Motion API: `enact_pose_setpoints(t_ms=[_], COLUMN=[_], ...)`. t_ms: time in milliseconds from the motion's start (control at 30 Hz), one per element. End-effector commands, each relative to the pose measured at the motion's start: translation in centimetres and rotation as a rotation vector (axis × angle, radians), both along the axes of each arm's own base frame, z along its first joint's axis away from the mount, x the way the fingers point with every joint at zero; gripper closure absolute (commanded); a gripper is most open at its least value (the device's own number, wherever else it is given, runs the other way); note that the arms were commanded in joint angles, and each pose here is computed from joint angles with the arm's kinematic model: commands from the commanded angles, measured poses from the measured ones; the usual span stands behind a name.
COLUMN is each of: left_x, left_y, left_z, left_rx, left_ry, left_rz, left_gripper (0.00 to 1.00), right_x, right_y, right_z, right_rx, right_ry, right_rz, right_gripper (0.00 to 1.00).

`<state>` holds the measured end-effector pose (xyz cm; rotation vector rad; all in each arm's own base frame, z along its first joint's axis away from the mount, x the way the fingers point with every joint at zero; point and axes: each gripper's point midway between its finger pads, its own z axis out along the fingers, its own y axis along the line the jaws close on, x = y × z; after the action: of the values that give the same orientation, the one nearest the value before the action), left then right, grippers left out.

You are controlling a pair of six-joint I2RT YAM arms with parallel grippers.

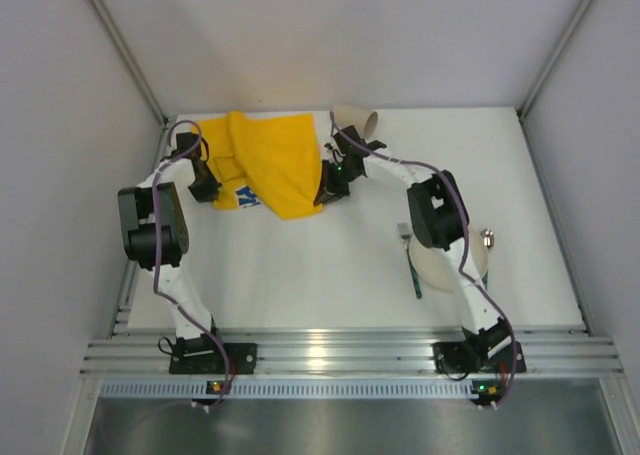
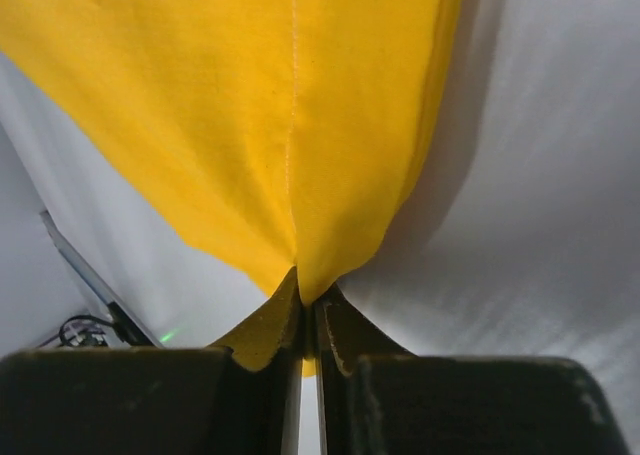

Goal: Set the dinner table for one person

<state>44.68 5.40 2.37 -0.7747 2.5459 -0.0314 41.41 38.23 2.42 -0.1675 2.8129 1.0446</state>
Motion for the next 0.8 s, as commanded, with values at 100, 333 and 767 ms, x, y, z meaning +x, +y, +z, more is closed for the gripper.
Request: enact_pose_setpoints(t_ms=[100, 333, 767], left_x=[-5.0, -10.1, -19.4], left_y=[1.4, 3.1, 1.8], left_z=[-0.5, 2.7, 7.5], left_rx=[0.085, 0.127, 0.119], left_ry=[0.145, 0.175, 0.190], left_rz=[0.049, 0.151, 0.310], left_gripper=[1.00, 1.00, 1.00], right_x=[0.4, -4.0, -14.0], right_y=[-11.1, -21.5, -20.3], right_z=[-0.8, -1.6, -0.2], right_rx=[-0.232, -0.460, -0.452], right_ry=[-0.012, 0.122, 0.245], right_rz=[-0.139, -0.297, -0.112], right_gripper=[1.00, 1.00, 1.00])
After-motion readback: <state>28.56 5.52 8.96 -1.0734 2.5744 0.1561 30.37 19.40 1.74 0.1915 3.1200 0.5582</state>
